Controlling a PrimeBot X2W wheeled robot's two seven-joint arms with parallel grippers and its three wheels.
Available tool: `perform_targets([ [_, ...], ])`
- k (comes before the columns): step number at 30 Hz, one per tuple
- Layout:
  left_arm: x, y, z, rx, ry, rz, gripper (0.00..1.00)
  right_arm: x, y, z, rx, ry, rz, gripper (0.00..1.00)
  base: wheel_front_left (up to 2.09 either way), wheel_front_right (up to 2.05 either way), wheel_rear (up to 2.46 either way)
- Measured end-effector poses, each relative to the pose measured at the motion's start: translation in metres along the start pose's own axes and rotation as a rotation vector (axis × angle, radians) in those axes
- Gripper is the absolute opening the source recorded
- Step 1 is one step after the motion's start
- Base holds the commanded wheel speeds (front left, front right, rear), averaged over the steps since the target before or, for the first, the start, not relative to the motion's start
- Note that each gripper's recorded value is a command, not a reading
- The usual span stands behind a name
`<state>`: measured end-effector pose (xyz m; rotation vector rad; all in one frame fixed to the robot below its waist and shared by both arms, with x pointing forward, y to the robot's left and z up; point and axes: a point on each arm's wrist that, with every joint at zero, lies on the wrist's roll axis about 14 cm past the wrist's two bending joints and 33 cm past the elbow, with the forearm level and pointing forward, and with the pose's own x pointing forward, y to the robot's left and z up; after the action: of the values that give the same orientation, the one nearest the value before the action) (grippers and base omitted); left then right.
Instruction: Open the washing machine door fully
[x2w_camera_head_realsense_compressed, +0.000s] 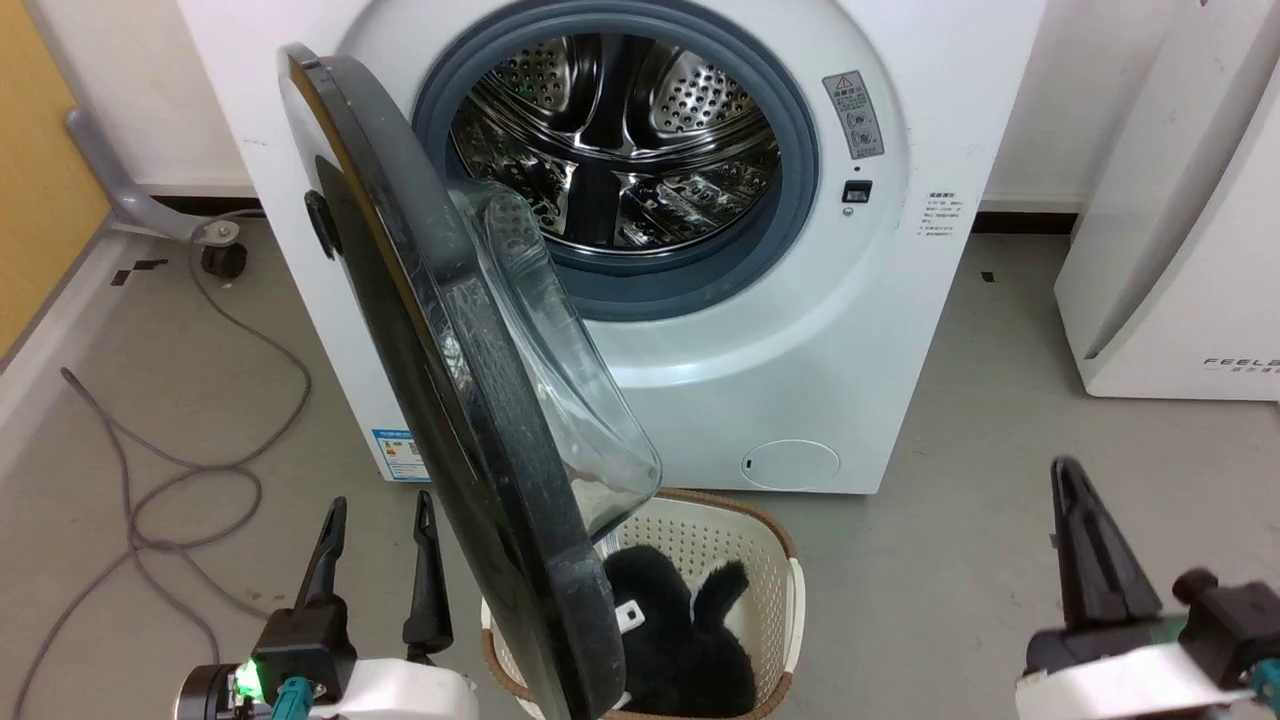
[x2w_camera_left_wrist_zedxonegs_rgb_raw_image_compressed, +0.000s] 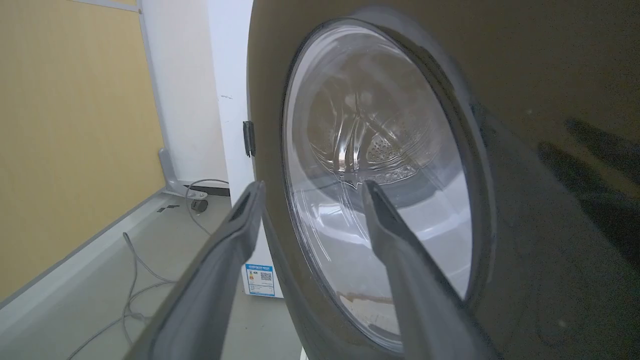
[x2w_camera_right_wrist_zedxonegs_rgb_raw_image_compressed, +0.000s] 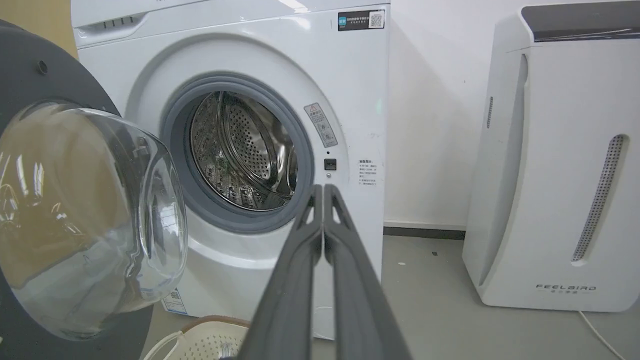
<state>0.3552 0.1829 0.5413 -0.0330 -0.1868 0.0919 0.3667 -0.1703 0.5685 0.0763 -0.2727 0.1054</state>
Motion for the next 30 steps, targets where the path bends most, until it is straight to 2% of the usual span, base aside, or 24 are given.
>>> perform_targets([
  [1,0.0,0.001,0.0,0.0,-0.001,0.002,1.0,-0.003,0.0,-0.005,0.0,0.015,0.0,0.03,0.0,0.0,0.0],
  [2,0.0,0.001,0.0,0.0,-0.001,0.002,1.0,-0.006,0.0,-0.009,-0.003,0.031,-0.001,0.45,0.0,0.0,0.0],
  [3,0.0,0.001,0.001,0.001,-0.002,0.004,1.0,-0.008,0.0,-0.013,-0.005,0.044,-0.001,1.0,0.0,0.0,0.0],
  [13,-0.002,0.01,0.004,0.012,-0.012,0.031,1.0,-0.01,0.005,-0.019,0.024,0.061,0.007,1.0,0.0,0.0,0.0],
  [14,-0.002,0.012,0.005,0.012,-0.016,0.035,0.65,-0.009,0.005,-0.019,0.024,0.061,0.008,1.0,0.0,0.0,0.0],
  [15,-0.002,0.013,0.007,0.013,-0.021,0.038,0.19,-0.009,0.006,-0.019,0.024,0.061,0.009,1.0,0.0,0.0,0.0],
  [16,-0.002,0.014,0.008,0.014,-0.024,0.041,0.0,-0.009,0.006,-0.019,0.024,0.061,0.01,1.0,0.0,0.0,0.0],
  [23,0.0,0.033,0.037,0.044,-0.115,0.093,0.0,-0.009,0.009,-0.022,0.027,0.072,0.02,1.0,0.0,0.0,0.0],
  [30,0.007,0.034,0.106,0.063,-0.332,0.101,0.0,-0.009,0.009,-0.021,0.026,0.067,0.018,1.0,0.0,0.0,0.0],
])
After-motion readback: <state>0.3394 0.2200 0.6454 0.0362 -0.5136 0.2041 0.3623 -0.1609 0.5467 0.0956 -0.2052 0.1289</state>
